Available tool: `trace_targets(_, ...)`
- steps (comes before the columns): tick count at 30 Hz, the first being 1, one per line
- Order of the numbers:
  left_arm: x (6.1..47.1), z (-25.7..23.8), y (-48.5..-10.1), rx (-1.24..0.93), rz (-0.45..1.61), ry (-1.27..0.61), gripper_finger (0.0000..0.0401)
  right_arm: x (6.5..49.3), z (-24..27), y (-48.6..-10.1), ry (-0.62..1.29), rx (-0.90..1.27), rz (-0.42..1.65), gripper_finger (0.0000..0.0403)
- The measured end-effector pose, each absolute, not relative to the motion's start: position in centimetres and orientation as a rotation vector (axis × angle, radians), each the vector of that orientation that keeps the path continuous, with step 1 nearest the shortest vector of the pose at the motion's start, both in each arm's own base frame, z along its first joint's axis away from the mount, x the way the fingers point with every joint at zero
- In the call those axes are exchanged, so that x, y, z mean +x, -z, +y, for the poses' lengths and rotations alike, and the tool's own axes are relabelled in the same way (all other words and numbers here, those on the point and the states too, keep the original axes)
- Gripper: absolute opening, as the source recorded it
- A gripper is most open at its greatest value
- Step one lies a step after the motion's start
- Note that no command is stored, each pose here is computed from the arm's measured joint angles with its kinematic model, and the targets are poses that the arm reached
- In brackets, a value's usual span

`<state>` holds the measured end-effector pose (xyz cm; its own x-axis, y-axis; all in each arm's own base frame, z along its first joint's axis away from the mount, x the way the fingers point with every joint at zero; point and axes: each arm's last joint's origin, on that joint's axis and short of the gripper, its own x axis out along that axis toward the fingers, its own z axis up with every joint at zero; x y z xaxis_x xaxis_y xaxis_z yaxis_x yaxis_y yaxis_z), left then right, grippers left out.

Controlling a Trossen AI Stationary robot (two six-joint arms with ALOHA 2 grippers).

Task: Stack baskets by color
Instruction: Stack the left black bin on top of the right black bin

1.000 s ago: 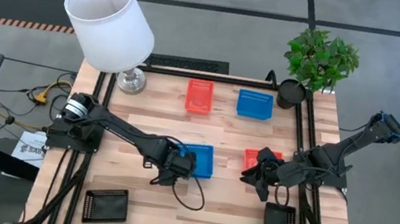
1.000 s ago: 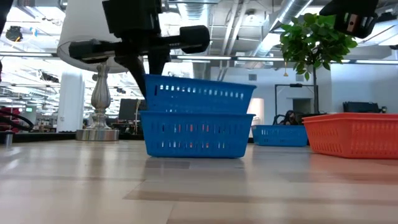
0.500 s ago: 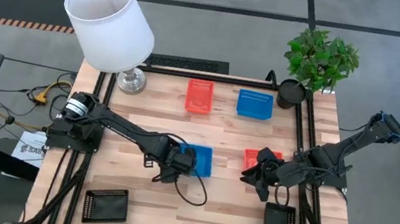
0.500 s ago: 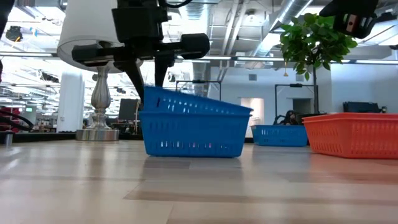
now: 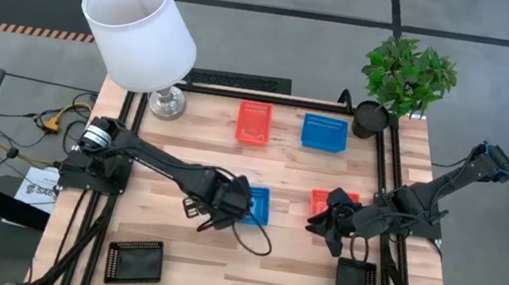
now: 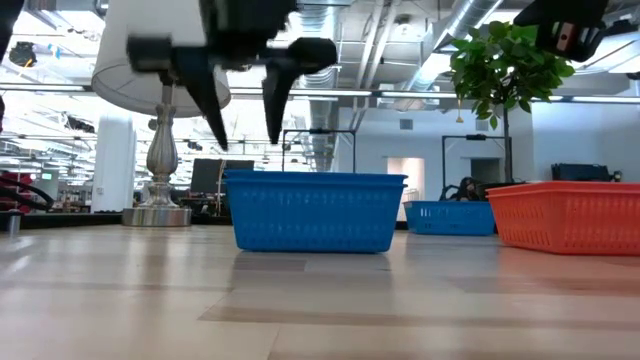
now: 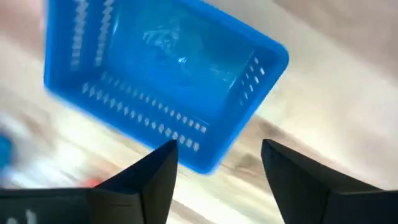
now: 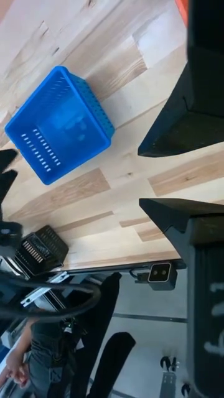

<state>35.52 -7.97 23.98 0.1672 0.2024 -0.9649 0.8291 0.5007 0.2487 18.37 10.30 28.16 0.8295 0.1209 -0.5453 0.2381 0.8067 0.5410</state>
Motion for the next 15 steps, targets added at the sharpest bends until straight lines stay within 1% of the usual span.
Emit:
trace_targets(3, 35.2, -7.8, -25.6, 0.759, 1.433, 0.469, 0.0226, 18.3, 10.4, -28.2, 0.057, 0.631, 0.602, 0.0136)
trace_targets(6, 34.5, -7.9, -26.8, 0.547, 1.52, 0.316, 0.0226, 18.2, 10.5, -28.2, 0.046, 0.605, 0.603, 0.0136)
trace_targets(10, 33.0, -8.4, -27.3, 0.258, 1.677, 0.109, 0.0226, 18.2, 10.5, -28.2, 0.039, 0.582, 0.603, 0.0136)
trace_targets(13, 32.1, -9.4, -27.4, 0.129, 1.757, 0.093, 0.0226, 18.2, 10.5, -28.1, 0.036, 0.573, 0.606, 0.0136)
trace_targets(15, 31.4, -10.9, -27.7, 0.11, 1.724, 0.131, 0.0226, 18.2, 10.5, -28.1, 0.028, 0.554, 0.606, 0.0136)
